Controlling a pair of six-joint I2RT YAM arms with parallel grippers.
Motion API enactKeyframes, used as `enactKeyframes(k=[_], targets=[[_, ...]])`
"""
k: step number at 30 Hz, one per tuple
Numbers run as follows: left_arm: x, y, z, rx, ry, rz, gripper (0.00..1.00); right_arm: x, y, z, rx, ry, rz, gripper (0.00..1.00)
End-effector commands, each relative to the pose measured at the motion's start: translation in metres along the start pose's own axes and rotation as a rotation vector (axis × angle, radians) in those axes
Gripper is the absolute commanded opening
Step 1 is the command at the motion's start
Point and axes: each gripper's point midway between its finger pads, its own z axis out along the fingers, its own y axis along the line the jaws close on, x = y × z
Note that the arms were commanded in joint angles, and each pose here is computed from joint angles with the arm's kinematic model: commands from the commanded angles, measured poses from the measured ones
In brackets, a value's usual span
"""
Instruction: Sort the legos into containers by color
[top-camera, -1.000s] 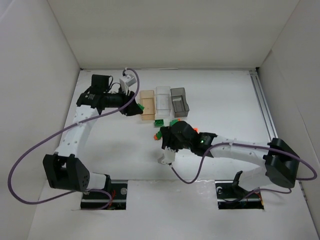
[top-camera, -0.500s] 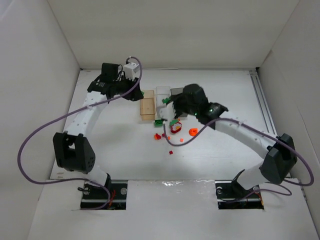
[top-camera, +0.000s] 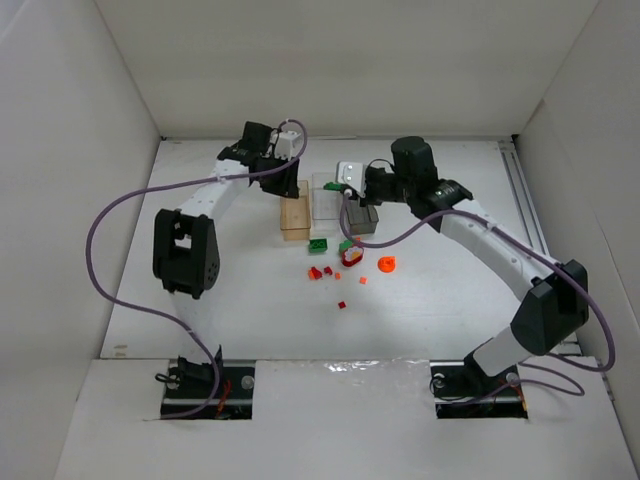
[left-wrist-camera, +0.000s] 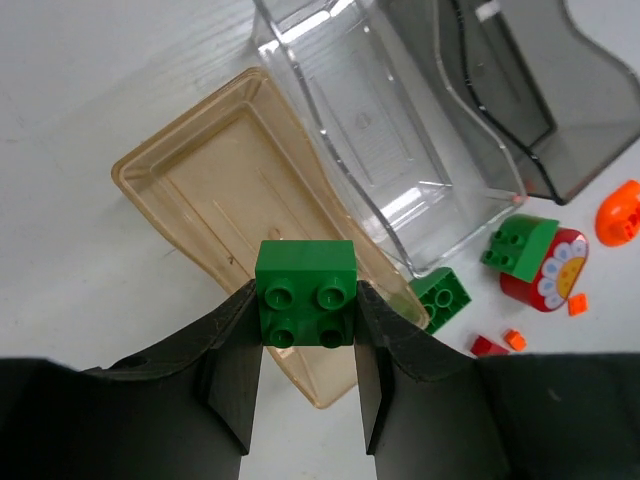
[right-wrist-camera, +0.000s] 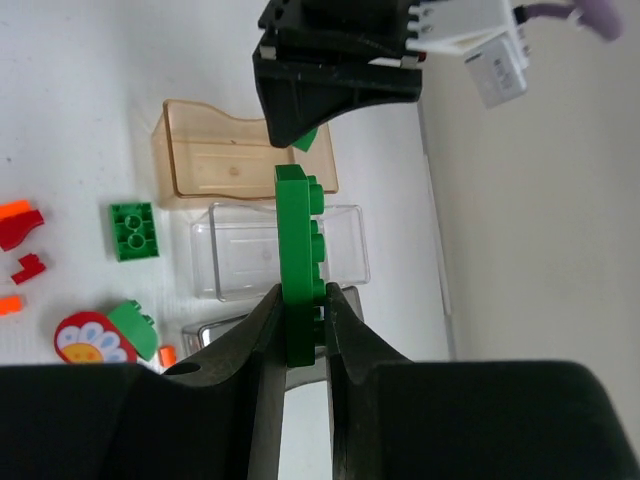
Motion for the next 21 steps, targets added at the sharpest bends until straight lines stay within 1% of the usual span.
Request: enactKeyframes(k=[1,2,3,7,8,9,11,12,13,14,15,16,17,18,19,20,21], targets=[[-0.013,0.013,0.003,-0.057,-0.012,-0.021,0.15,-0.020,-0.012,-0.002,0.005,-0.071,0.044,0.00],[-0.013,0.014,0.008,-0.057,-0.006,-0.033,0.18,-0.025,-0.020,-0.004,0.027,-0.077,0.032,0.00],[-0.010,0.016,0.011,-0.057,0.010,-0.039,0.21,-0.018,-0.019,-0.002,0.026,-0.066,0.066,0.00],[-0.016,0.017,0.015,-0.057,-0.010,-0.031,0.49,-0.011,-0.025,0.006,0.033,-0.063,0.109,0.00],[-0.019,0.018,0.015,-0.058,-0.023,-0.026,0.62,-0.013,-0.029,0.008,0.042,-0.070,0.113,0.00],[-0.023,0.013,0.010,-0.045,-0.036,-0.021,0.64,-0.011,-0.033,0.009,0.053,-0.060,0.113,0.00],[-0.042,0.011,-0.003,-0.022,-0.101,-0.006,0.66,-0.005,-0.035,0.017,0.056,-0.050,0.116,0.00],[-0.061,0.006,-0.026,0.012,-0.182,-0.015,0.66,-0.001,-0.039,0.020,0.077,-0.040,0.111,0.00],[-0.073,0.005,-0.042,0.025,-0.239,-0.021,0.69,0.000,-0.041,0.022,0.077,-0.040,0.111,0.00],[-0.088,0.003,-0.062,0.029,-0.301,-0.024,0.70,0.001,-0.040,0.031,0.068,-0.042,0.099,0.00],[-0.110,0.007,-0.102,0.000,-0.413,-0.018,0.74,0.007,-0.043,0.036,0.075,-0.025,0.088,0.00],[-0.115,0.009,-0.119,-0.009,-0.453,-0.047,0.74,0.001,-0.051,0.040,0.089,-0.020,0.070,0.00],[-0.122,0.012,-0.138,-0.025,-0.498,-0.054,0.76,0.007,-0.045,0.055,0.056,-0.008,0.043,0.00],[-0.118,0.022,-0.150,-0.061,-0.514,-0.084,0.78,0.008,-0.046,0.062,0.060,0.004,0.028,0.00],[-0.119,0.036,-0.180,-0.113,-0.566,-0.106,0.78,0.007,-0.046,0.070,0.064,0.017,0.010,0.00],[-0.116,0.042,-0.192,-0.133,-0.582,-0.124,0.78,0.003,-0.054,0.073,0.069,0.013,-0.004,0.00],[-0.109,0.048,-0.201,-0.152,-0.583,-0.140,0.78,0.014,-0.044,0.091,0.034,0.027,0.009,0.00]])
